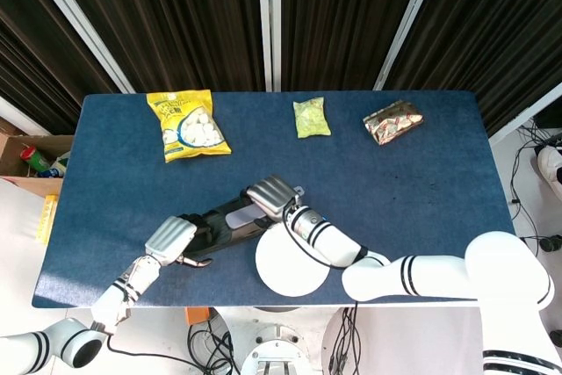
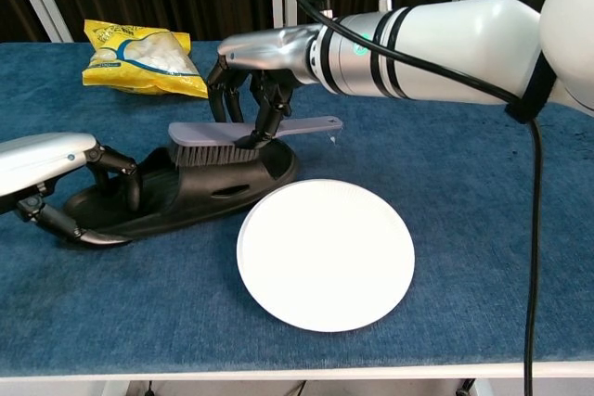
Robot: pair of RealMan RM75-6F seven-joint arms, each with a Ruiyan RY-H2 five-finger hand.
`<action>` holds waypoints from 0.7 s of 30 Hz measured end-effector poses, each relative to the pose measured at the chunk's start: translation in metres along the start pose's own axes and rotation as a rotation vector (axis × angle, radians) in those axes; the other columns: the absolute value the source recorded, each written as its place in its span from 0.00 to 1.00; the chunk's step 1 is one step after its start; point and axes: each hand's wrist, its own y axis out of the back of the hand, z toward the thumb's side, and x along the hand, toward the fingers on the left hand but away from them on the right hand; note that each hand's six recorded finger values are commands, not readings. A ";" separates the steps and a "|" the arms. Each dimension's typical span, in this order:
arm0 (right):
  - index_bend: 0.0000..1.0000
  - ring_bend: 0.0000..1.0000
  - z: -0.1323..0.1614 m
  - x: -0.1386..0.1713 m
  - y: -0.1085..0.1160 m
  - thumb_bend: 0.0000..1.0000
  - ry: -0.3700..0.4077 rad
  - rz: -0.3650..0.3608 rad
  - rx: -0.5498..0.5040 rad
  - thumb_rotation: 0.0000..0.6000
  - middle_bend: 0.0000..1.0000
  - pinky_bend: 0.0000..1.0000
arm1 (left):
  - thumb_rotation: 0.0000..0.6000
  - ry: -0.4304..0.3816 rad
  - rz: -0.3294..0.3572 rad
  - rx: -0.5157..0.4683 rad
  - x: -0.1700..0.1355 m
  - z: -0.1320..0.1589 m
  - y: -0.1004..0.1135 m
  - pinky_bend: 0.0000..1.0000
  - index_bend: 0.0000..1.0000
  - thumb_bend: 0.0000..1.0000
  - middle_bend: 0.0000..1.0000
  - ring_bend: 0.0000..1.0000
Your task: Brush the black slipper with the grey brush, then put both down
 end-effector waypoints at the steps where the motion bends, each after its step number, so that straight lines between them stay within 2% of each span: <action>1: 0.98 0.65 0.000 0.000 -0.001 0.52 0.000 0.001 0.013 1.00 0.75 0.61 | 0.70 0.001 -0.001 0.000 0.000 0.000 0.000 0.38 0.48 0.19 0.45 0.30; 11: 0.99 0.65 -0.010 -0.007 0.006 0.52 -0.053 -0.070 0.134 1.00 0.76 0.61 | 0.70 0.000 -0.001 -0.002 0.000 0.000 -0.001 0.38 0.48 0.19 0.45 0.30; 21: 0.99 0.65 -0.051 -0.016 0.001 0.52 -0.192 -0.059 0.214 1.00 0.76 0.61 | 0.70 0.005 0.004 -0.005 -0.002 -0.003 0.000 0.38 0.48 0.19 0.45 0.30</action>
